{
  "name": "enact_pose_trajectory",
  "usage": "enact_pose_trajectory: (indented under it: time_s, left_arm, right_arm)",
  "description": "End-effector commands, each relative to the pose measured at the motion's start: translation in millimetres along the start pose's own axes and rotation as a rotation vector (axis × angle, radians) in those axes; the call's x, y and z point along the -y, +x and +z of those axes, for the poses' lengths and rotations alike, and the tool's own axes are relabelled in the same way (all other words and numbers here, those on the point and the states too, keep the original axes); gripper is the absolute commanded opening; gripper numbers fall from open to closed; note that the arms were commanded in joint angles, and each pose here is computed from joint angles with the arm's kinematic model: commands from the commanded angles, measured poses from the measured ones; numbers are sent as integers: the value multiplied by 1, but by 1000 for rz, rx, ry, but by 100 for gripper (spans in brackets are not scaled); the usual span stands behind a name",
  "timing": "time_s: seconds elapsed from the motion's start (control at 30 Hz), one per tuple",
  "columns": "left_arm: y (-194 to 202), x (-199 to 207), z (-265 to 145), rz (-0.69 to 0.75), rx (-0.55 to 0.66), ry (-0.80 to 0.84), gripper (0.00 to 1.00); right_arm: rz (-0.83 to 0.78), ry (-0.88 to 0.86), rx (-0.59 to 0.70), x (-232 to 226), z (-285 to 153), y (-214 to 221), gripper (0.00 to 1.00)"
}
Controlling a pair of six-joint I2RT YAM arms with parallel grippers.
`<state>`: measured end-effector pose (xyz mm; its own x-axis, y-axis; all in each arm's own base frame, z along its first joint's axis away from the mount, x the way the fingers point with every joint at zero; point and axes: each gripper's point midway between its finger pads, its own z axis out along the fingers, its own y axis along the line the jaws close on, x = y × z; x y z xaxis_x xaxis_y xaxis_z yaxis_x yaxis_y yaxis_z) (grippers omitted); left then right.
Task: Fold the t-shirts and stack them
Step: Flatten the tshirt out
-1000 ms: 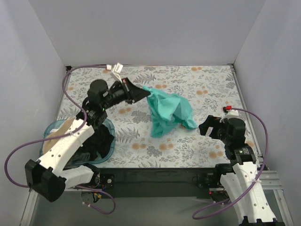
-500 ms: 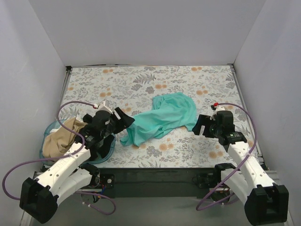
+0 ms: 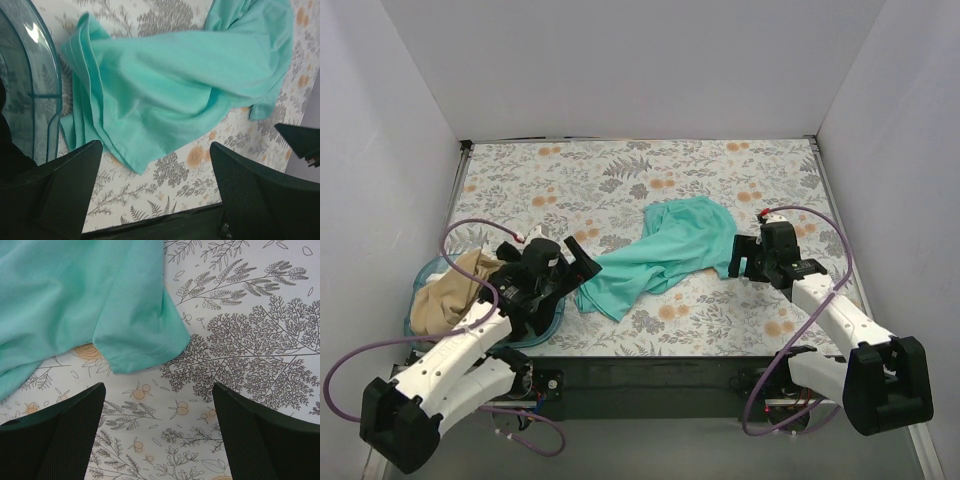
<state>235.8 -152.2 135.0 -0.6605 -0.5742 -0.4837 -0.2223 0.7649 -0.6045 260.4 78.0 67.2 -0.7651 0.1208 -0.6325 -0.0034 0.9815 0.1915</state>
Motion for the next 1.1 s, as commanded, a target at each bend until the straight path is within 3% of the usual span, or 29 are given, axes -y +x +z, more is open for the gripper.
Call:
enact_pose_trajectory:
  time_s: [0.0,0.1,0.37,0.47,0.93,1.03,1.07]
  left_arm:
    - [43,-19,2,-15,-146,-50,88]
    - [78,-19,4,21,-229,-54,87]
    - [117,-12,15,117,-267,-139,85]
    - [124,-15,24,135,-284,-187,77]
    - [142,-34,51,196,-310,-319,35]
    - [149,-40,55,221,-329,-342,18]
    - [150,-41,56,234,-331,-352,0]
  right_arm:
    - [5,45,61,2,4,-28,94]
    - [5,73,43,5,15,-29,93]
    - [0,56,-8,0,35,-24,91]
    - [-17,54,-27,1,40,-20,88]
    - [-42,49,-87,2,54,-4,70]
    - [-40,57,-89,5,56,-1,63]
    - [-40,57,-91,5,56,0,59]
